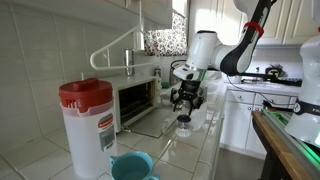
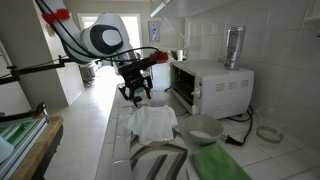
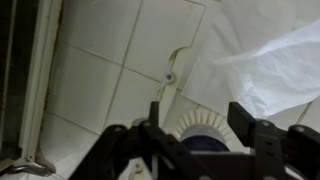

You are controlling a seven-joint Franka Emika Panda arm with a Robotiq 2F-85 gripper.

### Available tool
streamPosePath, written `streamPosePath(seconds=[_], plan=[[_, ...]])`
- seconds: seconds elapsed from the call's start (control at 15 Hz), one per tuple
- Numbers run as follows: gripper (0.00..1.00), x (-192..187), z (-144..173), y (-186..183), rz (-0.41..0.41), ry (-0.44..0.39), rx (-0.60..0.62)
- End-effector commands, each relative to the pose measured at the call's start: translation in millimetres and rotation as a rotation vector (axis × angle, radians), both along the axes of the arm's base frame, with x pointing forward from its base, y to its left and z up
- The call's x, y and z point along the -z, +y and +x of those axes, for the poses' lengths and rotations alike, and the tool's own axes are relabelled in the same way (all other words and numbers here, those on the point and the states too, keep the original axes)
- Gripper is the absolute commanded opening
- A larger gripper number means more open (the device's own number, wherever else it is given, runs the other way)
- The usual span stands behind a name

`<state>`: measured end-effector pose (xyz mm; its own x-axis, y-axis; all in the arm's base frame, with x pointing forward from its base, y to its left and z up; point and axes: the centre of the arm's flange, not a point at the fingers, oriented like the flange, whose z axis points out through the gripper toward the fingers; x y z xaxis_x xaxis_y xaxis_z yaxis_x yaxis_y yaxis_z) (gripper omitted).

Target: Open the microwave door

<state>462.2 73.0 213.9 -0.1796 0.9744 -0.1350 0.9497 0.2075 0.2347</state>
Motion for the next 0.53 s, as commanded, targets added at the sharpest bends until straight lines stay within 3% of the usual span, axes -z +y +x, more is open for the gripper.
streamPosePath(seconds=[0.0, 0.27, 0.47], plan=[[1.00, -18.5, 1.8, -4.1, 0.001, 0.011, -0.014], [1.00, -33.2, 6.5, -4.4, -0.001, 0.046, -0.002], [1.00, -52.1, 9.6, -1.9, 0.016, 0.151, 0.036]])
